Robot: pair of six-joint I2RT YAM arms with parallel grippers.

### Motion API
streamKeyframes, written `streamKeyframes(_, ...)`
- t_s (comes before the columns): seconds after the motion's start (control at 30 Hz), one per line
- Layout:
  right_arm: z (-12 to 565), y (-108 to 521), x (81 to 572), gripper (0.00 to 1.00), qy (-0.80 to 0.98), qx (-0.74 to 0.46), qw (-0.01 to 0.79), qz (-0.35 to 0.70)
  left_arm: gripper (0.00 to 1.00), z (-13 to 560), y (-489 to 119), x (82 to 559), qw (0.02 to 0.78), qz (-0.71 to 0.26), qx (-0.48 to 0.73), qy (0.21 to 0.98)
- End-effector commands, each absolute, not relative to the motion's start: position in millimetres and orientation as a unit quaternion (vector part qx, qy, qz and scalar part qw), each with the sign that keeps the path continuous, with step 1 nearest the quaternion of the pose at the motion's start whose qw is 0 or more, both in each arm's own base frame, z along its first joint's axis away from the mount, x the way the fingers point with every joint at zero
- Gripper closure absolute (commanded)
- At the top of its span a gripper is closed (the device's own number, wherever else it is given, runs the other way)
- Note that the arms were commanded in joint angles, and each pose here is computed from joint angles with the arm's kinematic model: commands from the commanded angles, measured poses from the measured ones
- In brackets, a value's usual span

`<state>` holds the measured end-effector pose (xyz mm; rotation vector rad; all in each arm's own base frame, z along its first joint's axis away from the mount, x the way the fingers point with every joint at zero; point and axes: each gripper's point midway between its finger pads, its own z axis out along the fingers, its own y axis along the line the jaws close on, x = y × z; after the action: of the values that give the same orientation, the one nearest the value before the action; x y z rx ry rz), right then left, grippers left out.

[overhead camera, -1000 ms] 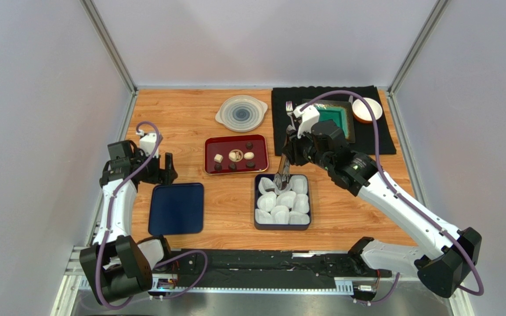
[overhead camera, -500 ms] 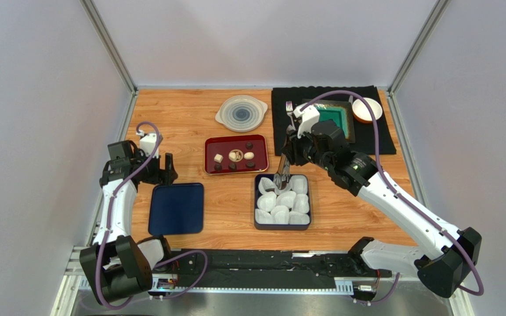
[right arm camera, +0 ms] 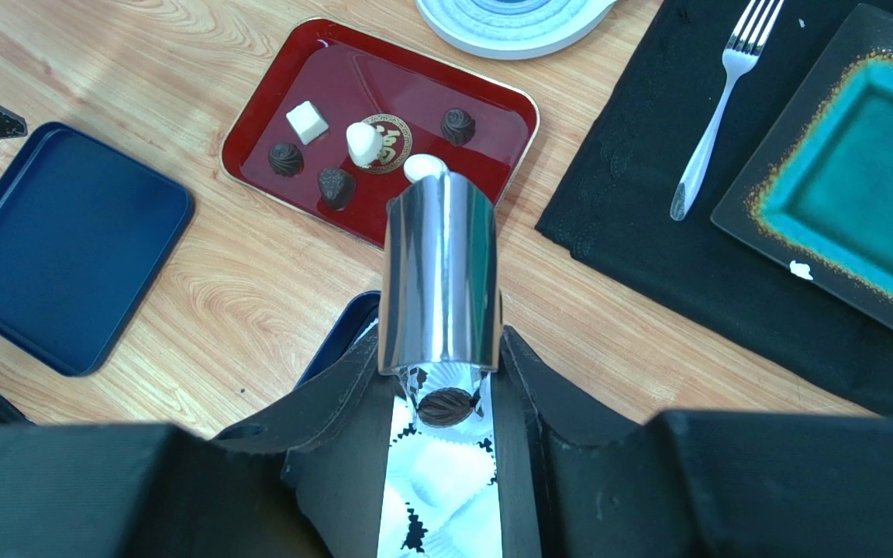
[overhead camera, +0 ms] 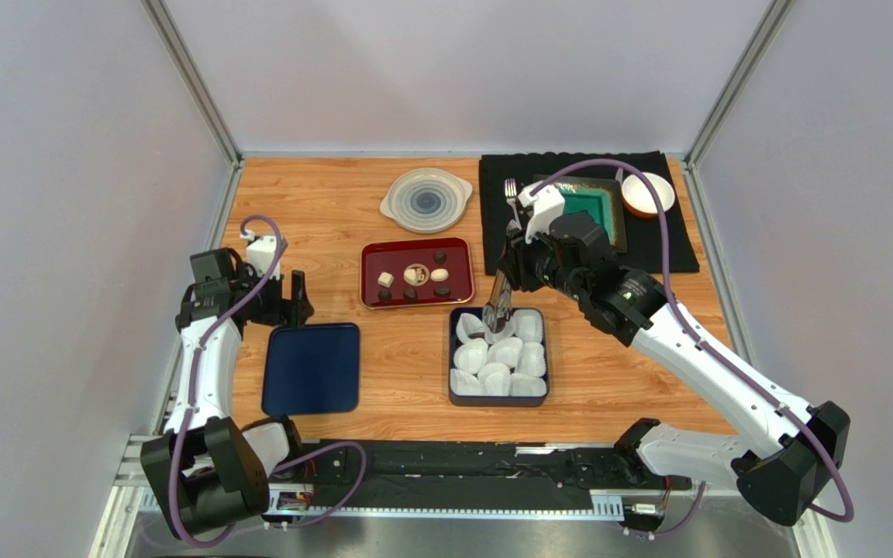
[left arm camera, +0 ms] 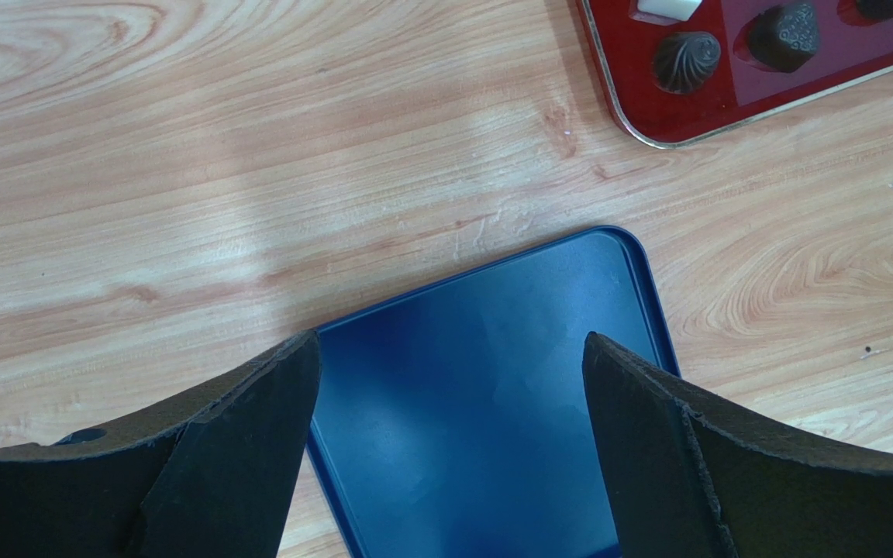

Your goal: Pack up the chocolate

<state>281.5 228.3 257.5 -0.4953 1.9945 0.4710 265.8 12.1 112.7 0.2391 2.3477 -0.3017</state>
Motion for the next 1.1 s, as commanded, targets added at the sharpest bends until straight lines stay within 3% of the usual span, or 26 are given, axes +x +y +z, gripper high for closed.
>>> streamKeyframes(0.0, 281, 229, 287, 0.64, 0.801, -0.195, 0.528, 0.203, 0.09, 131, 16, 272, 0.399, -0.106, 0.105, 0.905)
streamKeyframes(0.73, 276, 229, 287, 0.62, 0.803, -0.197, 0.525, 0.201, 0.09, 132, 16, 272, 0.401, -0.103, 0.109, 0.904)
streamKeyframes(1.07, 320, 245, 308, 0.63, 0.774, -0.205, 0.562, 0.208, 0.09, 132, 15, 271, 0.401, -0.106, 0.108, 0.903)
